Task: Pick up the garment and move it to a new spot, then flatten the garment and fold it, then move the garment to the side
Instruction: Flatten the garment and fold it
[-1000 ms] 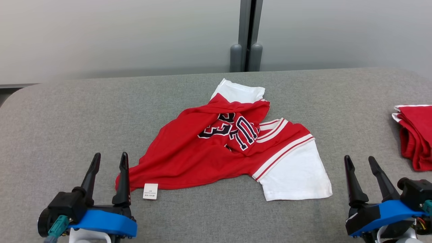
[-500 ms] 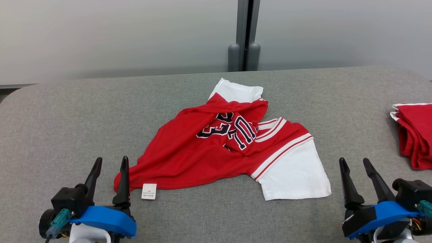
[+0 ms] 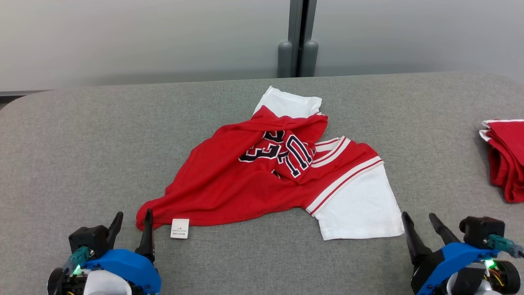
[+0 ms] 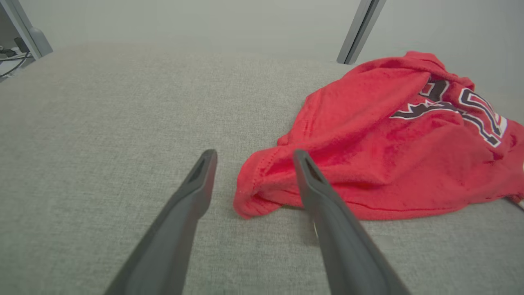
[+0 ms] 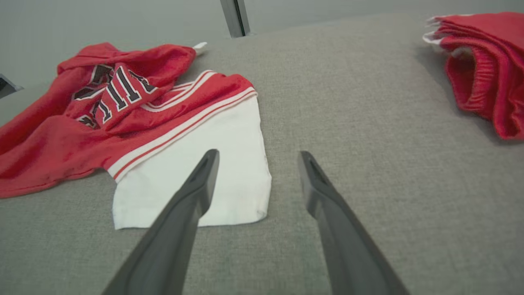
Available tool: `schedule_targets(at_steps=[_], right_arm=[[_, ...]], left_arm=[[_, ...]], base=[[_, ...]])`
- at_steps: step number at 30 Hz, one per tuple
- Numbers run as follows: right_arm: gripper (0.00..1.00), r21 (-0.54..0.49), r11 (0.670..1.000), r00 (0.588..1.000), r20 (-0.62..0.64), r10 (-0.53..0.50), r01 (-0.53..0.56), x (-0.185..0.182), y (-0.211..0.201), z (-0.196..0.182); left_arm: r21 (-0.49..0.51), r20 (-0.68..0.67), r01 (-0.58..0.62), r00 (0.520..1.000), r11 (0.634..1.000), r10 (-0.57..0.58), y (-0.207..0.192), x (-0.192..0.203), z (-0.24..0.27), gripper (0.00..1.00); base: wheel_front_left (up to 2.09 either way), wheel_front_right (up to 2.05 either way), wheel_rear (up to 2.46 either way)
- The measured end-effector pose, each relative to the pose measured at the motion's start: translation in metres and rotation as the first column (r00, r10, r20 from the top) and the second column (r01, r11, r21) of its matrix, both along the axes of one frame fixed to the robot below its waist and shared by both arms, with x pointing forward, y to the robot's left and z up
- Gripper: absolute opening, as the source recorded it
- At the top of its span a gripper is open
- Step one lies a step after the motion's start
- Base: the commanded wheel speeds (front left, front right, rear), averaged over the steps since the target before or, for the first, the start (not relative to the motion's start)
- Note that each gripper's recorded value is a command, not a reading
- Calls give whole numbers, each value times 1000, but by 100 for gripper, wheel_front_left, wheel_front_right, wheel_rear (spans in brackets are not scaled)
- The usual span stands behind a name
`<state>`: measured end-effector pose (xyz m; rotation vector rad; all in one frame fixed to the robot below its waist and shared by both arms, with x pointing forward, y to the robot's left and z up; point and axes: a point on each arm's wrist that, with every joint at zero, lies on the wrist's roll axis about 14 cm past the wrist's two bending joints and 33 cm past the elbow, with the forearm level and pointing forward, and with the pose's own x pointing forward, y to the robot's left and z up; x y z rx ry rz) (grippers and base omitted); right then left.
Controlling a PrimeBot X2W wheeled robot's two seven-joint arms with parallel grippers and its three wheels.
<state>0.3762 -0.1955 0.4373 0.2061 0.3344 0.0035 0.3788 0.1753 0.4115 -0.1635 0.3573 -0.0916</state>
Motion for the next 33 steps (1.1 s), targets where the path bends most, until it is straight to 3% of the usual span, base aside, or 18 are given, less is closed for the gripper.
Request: schedule_targets(at_steps=[2,11,26,27,28,29,30,32,33], right_arm=[[100,-1,1000,995,-102,12,-13,-4,1,-19],[100,-20,999,971,-235,41,-47,5,6,-46],[100,-77,988,930,-353,101,-137,7,19,-71],[67,-80,986,926,-362,106,-144,7,20,-72],[46,-81,986,923,-368,108,-147,6,21,-73],[46,-80,986,923,-369,109,-148,6,21,-73],[39,-79,986,920,-375,110,-150,6,21,-73],[36,-79,985,919,-378,110,-150,5,21,-73],[29,-78,986,917,-384,109,-150,4,21,-74]], left_arm=[[9,-48,-1,999,1000,2,2,2,-10,100],[39,-149,-10,989,999,16,9,7,-35,100],[48,-217,64,975,997,-52,-3,10,-54,100],[48,-218,65,974,997,-53,-3,10,-55,100],[47,-218,66,974,997,-55,-4,10,-54,100],[46,-219,68,974,997,-56,-4,9,-54,100],[46,-220,69,974,997,-57,-5,9,-55,100],[46,-221,74,973,996,-63,-5,8,-55,92],[46,-220,77,973,996,-65,-6,9,-54,84]], base=[[0,0,0],[0,0,0],[0,0,0],[0,0,0],[0,0,0],[0,0,0],[0,0,0],[0,0,0],[0,0,0]])
